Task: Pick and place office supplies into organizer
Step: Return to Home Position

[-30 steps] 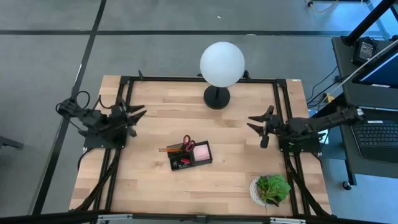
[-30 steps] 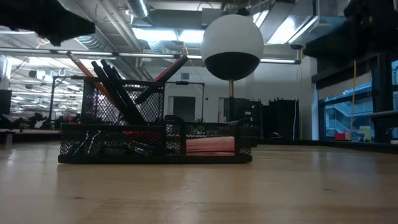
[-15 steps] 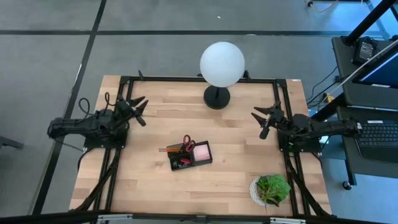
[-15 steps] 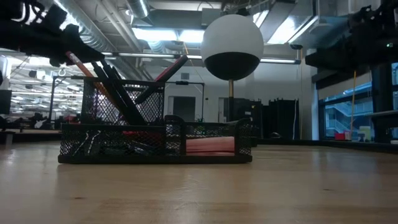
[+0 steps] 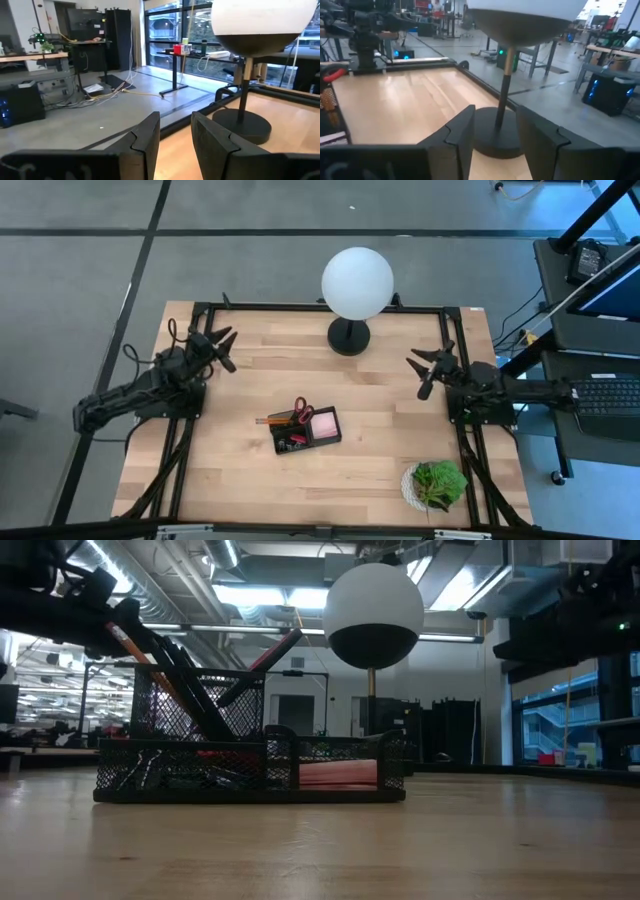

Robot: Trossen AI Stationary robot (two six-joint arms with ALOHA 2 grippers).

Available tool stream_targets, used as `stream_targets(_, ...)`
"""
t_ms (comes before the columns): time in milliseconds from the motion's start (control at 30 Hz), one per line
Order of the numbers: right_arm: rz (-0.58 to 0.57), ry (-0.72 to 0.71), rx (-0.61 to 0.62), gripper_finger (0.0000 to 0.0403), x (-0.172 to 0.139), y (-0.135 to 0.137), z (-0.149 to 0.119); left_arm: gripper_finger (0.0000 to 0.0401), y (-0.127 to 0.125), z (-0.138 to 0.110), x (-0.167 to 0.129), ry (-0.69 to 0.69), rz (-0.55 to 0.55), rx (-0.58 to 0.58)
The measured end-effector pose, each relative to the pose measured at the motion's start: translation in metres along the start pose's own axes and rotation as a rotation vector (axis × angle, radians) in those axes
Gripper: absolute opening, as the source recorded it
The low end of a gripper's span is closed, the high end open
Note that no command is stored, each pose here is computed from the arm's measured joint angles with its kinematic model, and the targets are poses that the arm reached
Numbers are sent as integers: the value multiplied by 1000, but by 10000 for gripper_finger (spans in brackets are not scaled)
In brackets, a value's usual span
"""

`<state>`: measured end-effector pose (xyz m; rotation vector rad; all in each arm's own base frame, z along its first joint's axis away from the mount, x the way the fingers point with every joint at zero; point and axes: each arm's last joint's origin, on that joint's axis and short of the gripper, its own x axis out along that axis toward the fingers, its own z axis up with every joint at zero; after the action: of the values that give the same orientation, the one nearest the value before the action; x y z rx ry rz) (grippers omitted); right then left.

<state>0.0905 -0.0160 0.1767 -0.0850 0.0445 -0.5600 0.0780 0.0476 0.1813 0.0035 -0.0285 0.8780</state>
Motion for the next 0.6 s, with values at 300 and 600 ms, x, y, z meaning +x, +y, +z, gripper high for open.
stream_targets(300,22,-91,3,145,3,2,-4,106,7,-2,3,20,-21,-25)
stream_targets(600,19,-92,-26,145,3,2,-4,106,6,-9,6,-6,-32,-62)
